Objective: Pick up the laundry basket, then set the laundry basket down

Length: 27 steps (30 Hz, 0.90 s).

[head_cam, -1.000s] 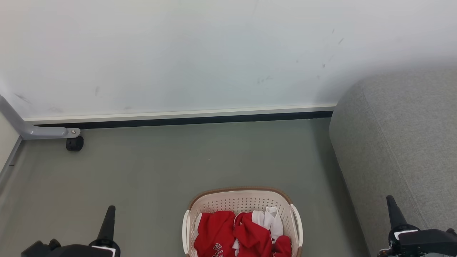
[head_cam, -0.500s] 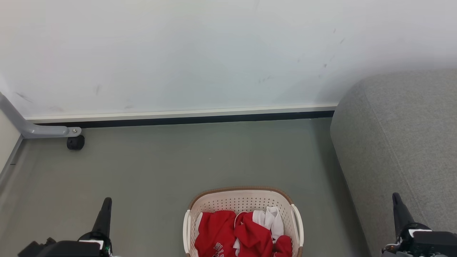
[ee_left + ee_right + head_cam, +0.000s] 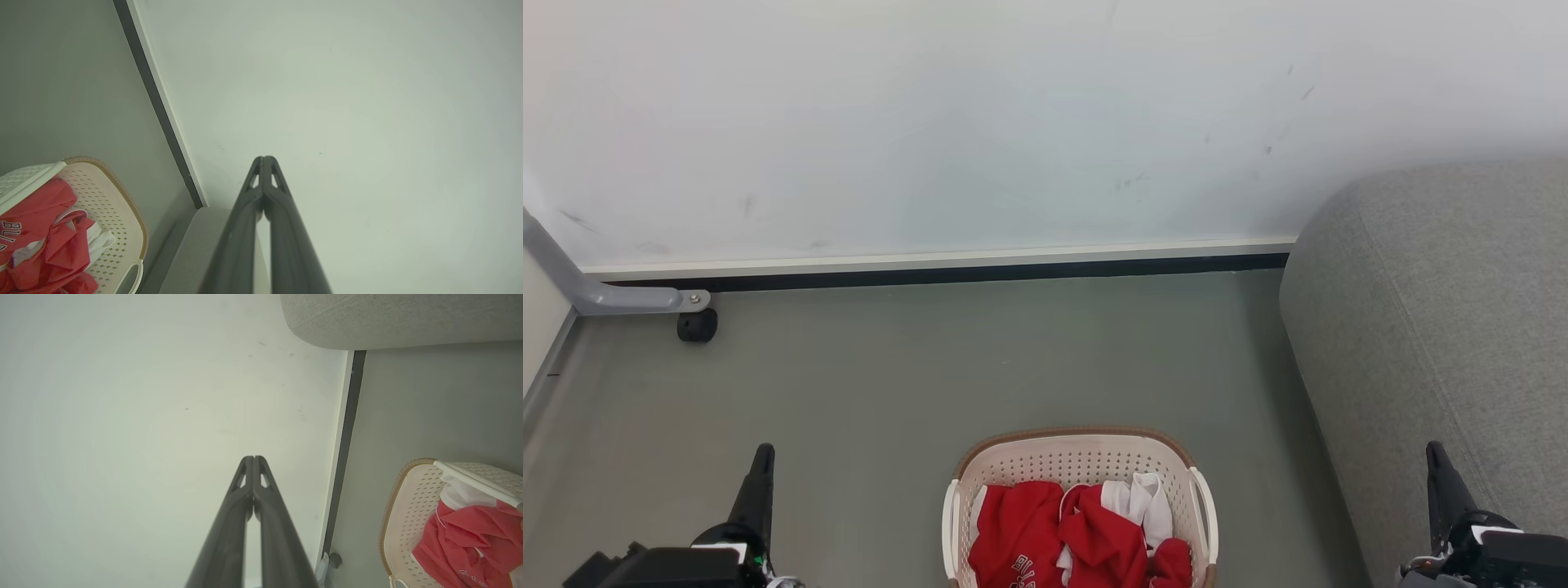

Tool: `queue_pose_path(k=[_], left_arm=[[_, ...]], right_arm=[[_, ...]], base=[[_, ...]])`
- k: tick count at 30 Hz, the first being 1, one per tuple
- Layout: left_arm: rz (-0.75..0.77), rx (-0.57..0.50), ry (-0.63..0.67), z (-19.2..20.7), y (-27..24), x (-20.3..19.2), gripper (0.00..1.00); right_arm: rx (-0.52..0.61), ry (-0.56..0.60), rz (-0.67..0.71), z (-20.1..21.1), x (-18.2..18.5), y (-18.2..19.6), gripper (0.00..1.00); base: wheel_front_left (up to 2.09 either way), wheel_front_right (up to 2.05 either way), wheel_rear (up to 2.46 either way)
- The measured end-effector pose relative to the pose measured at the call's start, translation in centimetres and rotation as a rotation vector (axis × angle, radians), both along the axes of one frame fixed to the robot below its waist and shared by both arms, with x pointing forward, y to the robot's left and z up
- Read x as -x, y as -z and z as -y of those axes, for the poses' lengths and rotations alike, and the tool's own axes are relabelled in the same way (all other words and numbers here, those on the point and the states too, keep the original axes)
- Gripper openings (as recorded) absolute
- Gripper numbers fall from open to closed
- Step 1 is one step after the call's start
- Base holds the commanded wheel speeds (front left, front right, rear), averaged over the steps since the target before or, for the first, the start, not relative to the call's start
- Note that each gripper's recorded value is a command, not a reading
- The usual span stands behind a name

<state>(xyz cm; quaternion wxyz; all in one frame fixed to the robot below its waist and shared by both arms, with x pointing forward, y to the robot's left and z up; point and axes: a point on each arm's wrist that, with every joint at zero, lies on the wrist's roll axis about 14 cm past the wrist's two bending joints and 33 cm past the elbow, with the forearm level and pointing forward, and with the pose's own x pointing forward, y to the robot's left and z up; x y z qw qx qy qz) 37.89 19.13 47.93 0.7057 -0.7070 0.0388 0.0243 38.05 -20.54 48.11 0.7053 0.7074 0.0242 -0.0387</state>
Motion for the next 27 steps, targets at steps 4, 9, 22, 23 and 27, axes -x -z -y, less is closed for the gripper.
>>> queue_pose_path(k=[4,9,22,23,27], left_arm=[[0.0,0.0,0.0,0.01,0.02,0.0,0.0],[-0.001,0.0,0.0,0.01,0.02,0.0,0.0],[-0.001,0.002,0.0,0.01,0.04,0.01,0.0],[-0.001,0.002,0.0,0.01,0.04,0.01,0.0],[-0.001,0.002,0.0,0.01,0.05,0.01,0.0]], right_arm=[[0.0,0.0,0.0,0.0,0.0,0.0,0.0],[0.0,0.0,0.0,0.0,-0.01,-0.01,0.0],[0.001,0.0,0.007,0.0,-0.02,-0.1,0.0],[0.0,0.0,0.007,0.0,-0.01,-0.1,0.0],[0.0,0.0,0.007,0.0,-0.01,-0.1,0.0]], base=[[0.0,0.0,0.0],[0.0,0.0,0.0],[0.0,0.0,0.0],[0.0,0.0,0.0],[0.0,0.0,0.0]])
